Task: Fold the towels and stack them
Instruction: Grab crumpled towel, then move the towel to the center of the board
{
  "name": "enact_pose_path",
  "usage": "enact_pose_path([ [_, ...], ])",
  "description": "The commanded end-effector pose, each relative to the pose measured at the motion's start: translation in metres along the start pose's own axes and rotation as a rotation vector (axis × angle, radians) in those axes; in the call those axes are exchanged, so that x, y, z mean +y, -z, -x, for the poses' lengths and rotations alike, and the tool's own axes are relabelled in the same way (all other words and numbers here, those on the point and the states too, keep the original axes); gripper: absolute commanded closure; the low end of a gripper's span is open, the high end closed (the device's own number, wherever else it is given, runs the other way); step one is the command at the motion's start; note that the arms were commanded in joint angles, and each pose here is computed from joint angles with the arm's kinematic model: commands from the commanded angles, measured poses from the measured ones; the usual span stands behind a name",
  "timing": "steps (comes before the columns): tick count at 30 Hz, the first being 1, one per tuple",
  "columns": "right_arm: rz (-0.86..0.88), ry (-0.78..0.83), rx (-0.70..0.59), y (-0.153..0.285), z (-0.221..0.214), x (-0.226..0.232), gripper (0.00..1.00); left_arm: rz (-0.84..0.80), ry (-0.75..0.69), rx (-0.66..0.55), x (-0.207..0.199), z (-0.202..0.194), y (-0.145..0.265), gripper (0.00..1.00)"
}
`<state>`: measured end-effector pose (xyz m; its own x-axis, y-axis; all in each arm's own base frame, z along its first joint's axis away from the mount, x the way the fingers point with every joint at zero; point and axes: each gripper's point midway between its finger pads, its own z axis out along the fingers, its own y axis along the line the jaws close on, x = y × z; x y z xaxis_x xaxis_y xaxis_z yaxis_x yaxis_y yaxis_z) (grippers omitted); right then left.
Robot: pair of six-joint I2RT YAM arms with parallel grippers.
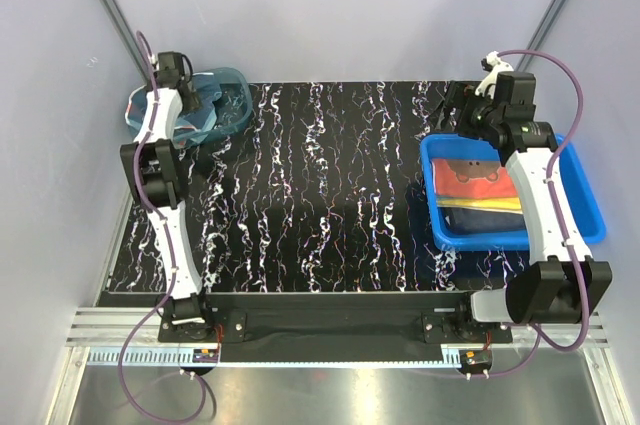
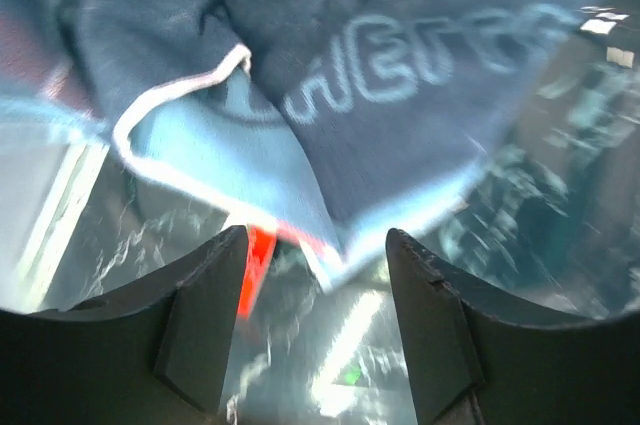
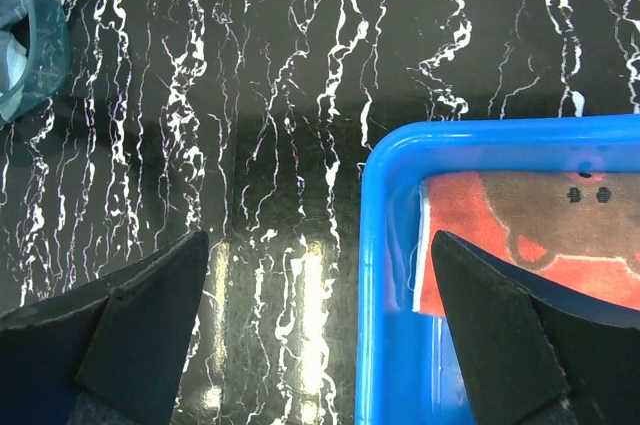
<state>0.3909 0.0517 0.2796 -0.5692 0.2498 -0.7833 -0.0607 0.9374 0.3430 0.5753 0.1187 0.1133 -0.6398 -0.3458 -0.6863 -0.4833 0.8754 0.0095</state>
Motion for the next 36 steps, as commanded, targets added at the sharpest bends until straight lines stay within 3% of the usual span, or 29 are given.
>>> enact_pose_path([
  [1, 0.037, 0.001, -0.055, -0.001, 0.017, 0.008, 0.00, -0.065, 0.019, -0.018, 0.001, 0.013, -0.022, 0.33],
  [3, 0.040, 0.004, -0.066, -0.003, 0.019, 0.008, 0.00, -0.107, 0.023, 0.032, -0.007, -0.008, -0.046, 0.33],
  [6, 0.040, 0.004, -0.060, -0.007, 0.024, 0.008, 0.00, -0.122, 0.039, 0.062, -0.012, -0.019, -0.063, 0.43],
  [7, 0.039, 0.006, -0.051, -0.010, 0.023, 0.008, 0.00, -0.130, 0.042, 0.059, -0.014, -0.018, -0.062, 0.51],
  [8, 0.038, 0.004, -0.050, -0.011, 0.024, 0.008, 0.00, -0.137, 0.053, 0.053, -0.015, -0.016, -0.061, 0.74],
  [10, 0.039, 0.006, -0.046, -0.013, 0.024, 0.007, 0.00, -0.187, 0.066, 0.006, -0.024, 0.003, -0.045, 0.89],
  [11, 0.035, 0.007, -0.044, -0.014, 0.024, 0.006, 0.00, -0.271, 0.077, -0.067, -0.035, 0.032, -0.019, 0.99],
  [13, 0.031, 0.010, -0.041, -0.014, 0.024, 0.006, 0.00, -0.363, 0.094, -0.128, -0.047, 0.056, 0.013, 1.00],
  [14, 0.035, 0.011, -0.043, -0.013, 0.025, 0.007, 0.00, -0.470, 0.111, -0.220, -0.061, 0.089, 0.058, 1.00],
  [16, 0.060, 0.035, -0.038, -0.011, 0.026, 0.011, 0.00, -0.565, 0.115, -0.293, -0.076, 0.113, 0.108, 1.00],
  [17, 0.053, 0.040, -0.036, -0.009, 0.027, 0.011, 0.00, -0.623, 0.100, -0.377, -0.080, 0.135, 0.158, 1.00],
  [19, 0.017, 0.042, -0.058, -0.002, 0.033, 0.007, 0.00, -0.685, 0.065, -0.454, -0.097, 0.145, 0.209, 1.00],
  [20, 0.016, 0.039, -0.065, 0.000, 0.034, 0.007, 0.00, -0.699, 0.039, -0.544, -0.095, 0.159, 0.254, 1.00],
  [22, 0.035, 0.019, -0.086, 0.005, 0.036, 0.013, 0.00, -0.727, 0.024, -0.553, -0.105, 0.146, 0.283, 1.00],
  [23, 0.047, 0.013, -0.087, 0.006, 0.035, 0.015, 0.00, -0.778, 0.011, -0.604, -0.104, 0.147, 0.322, 1.00],
  [27, 0.110, 0.051, -0.089, 0.013, 0.030, 0.025, 0.00, -0.893, -0.027, -0.537, -0.129, 0.088, 0.378, 1.00],
  [28, 0.096, 0.063, -0.101, 0.015, 0.032, 0.023, 0.00, -0.916, -0.032, -0.446, -0.137, 0.057, 0.367, 1.00],
  [29, 0.069, 0.067, -0.109, 0.016, 0.035, 0.019, 0.00, -0.953, -0.008, -0.386, -0.136, 0.035, 0.382, 1.00],
  [30, 0.016, 0.059, -0.108, 0.019, 0.039, 0.012, 0.00, -0.976, -0.017, -0.246, -0.150, -0.016, 0.367, 0.98],
  [31, 0.001, 0.057, -0.107, 0.021, 0.042, 0.010, 0.00, -0.983, -0.036, -0.199, -0.152, -0.042, 0.365, 0.98],
  [33, -0.009, 0.050, -0.087, 0.024, 0.044, 0.011, 0.00, -1.008, -0.035, -0.135, -0.156, -0.093, 0.374, 0.90],
  [34, 0.010, 0.049, -0.064, 0.021, 0.041, 0.014, 0.00, -0.979, -0.047, -0.039, -0.152, -0.142, 0.349, 0.87],
  [36, 0.047, 0.063, -0.042, 0.017, 0.032, 0.024, 0.00, -0.979, -0.057, 0.009, -0.148, -0.179, 0.344, 0.76],
])
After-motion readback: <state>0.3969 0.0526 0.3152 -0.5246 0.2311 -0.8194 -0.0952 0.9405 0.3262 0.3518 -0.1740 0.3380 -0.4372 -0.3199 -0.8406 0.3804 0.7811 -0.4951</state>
